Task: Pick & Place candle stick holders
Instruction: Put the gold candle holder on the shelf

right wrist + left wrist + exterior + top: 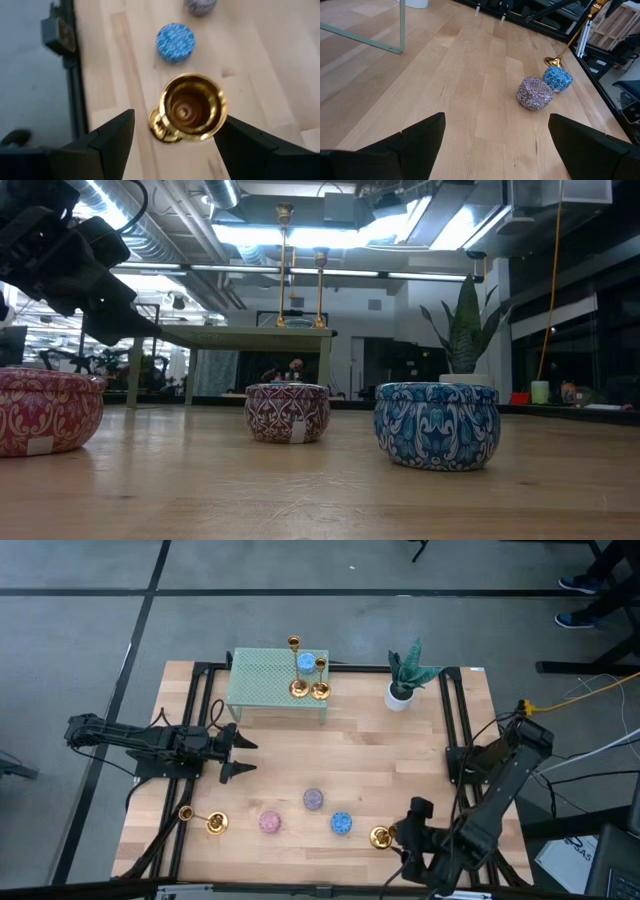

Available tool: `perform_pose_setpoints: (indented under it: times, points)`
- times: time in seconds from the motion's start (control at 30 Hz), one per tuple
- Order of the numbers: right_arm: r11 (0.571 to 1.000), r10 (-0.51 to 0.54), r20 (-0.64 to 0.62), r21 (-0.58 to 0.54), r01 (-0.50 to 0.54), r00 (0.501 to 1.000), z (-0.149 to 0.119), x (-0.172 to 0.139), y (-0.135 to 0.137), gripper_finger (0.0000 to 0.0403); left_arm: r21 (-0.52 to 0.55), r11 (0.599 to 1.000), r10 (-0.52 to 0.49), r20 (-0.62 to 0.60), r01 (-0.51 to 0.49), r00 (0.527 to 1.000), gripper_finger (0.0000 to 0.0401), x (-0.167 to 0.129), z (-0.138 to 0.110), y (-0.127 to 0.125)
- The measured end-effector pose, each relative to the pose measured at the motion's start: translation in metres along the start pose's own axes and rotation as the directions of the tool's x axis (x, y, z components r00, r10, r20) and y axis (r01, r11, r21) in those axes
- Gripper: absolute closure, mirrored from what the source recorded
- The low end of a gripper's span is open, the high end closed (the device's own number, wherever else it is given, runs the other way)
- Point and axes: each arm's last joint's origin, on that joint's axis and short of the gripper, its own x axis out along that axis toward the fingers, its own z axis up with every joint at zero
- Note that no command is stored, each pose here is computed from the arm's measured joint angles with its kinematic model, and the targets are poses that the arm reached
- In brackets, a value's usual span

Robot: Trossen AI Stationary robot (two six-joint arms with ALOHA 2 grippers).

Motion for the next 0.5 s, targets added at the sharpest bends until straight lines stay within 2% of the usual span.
perform_pose_setpoints:
  times: [0.27, 0.37, 0.5]
  points:
    - [0.996, -0.062, 0.079, 0.061, 0.058, 0.995, 0.002, 0.0071, 0.0005, 0.0143, 0.0, 1.0, 0.0, 0.0, 0.0, 1.0, 0.0048, 0.0, -0.0001, 0.0001]
    - [0.997, -0.056, 0.061, 0.064, 0.052, 0.997, 0.0026, 0.0079, 0.0002, 0.0169, 0.0, 1.0, 0.0, 0.0, 0.0, 1.0, 0.0049, 0.0, 0.0, 0.0]
    - [0.997, -0.045, 0.034, 0.065, 0.043, 0.998, 0.0024, 0.0085, 0.0003, 0.0225, 0.0, 1.0, 0.0, 0.0, 0.0, 1.0, 0.0047, 0.0, 0.0, 0.0]
